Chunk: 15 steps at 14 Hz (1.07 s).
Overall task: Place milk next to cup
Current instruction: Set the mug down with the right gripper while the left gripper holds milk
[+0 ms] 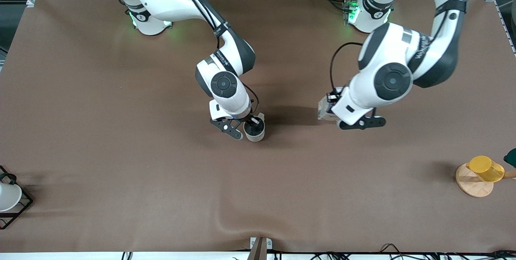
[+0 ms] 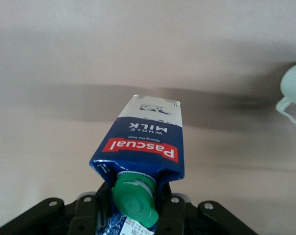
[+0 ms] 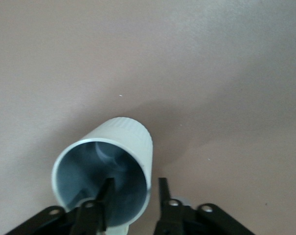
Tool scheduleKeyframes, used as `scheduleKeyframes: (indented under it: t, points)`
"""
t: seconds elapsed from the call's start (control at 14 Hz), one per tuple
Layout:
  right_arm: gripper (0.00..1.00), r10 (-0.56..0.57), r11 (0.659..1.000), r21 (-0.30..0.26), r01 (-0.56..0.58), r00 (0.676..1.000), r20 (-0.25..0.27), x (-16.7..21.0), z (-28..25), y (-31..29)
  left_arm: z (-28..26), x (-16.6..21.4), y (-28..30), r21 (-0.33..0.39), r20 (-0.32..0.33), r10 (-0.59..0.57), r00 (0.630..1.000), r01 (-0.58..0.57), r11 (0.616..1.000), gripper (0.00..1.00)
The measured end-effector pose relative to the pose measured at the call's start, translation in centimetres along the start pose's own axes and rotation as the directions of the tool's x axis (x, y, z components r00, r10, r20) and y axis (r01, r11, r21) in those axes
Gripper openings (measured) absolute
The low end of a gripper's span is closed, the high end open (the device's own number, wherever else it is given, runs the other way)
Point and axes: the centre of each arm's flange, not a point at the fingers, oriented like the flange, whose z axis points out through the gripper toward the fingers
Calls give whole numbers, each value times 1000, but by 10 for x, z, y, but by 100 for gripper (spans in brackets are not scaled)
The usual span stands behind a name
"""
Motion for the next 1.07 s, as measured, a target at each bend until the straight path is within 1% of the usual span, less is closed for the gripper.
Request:
scheduleKeyframes:
  t: [0.07,0.14,0.21,0.36,0.5,0.57,0.71,0.86,0.93,1.07]
  points:
    - [58,-2,1000,4,2,1000,0,0,-7,-3,3,-6,11,4,4,-17,1000,17,1000,39]
    - [70,-5,1000,-11,5,1000,9,-1,-15,-5,7,-12,22,9,10,-37,999,37,999,39]
    - [79,-5,999,-32,6,1000,22,-2,-27,-6,13,-18,35,14,17,-57,998,57,998,39]
    - [99,2,998,-63,1,998,55,2,-64,-8,24,-30,60,31,24,-99,995,98,995,39]
    - [100,-4,998,-64,8,998,66,14,-105,-4,30,-40,82,42,19,-123,992,122,992,39]
    - [100,-27,997,-64,32,997,71,27,-126,4,31,-44,93,44,14,-127,992,126,991,39]
    - [100,-89,991,-86,98,991,102,59,-162,31,31,-56,119,43,0,-102,995,101,994,39]
    - [100,-131,986,-90,142,984,123,94,-196,63,34,-75,150,48,-15,-54,998,55,997,39]
    - [100,-138,985,-88,150,982,129,112,-212,79,34,-84,164,48,-23,-33,999,34,998,39]
    - [100,-160,983,-65,169,979,124,148,-242,111,32,-95,181,41,-39,-3,999,4,999,39]
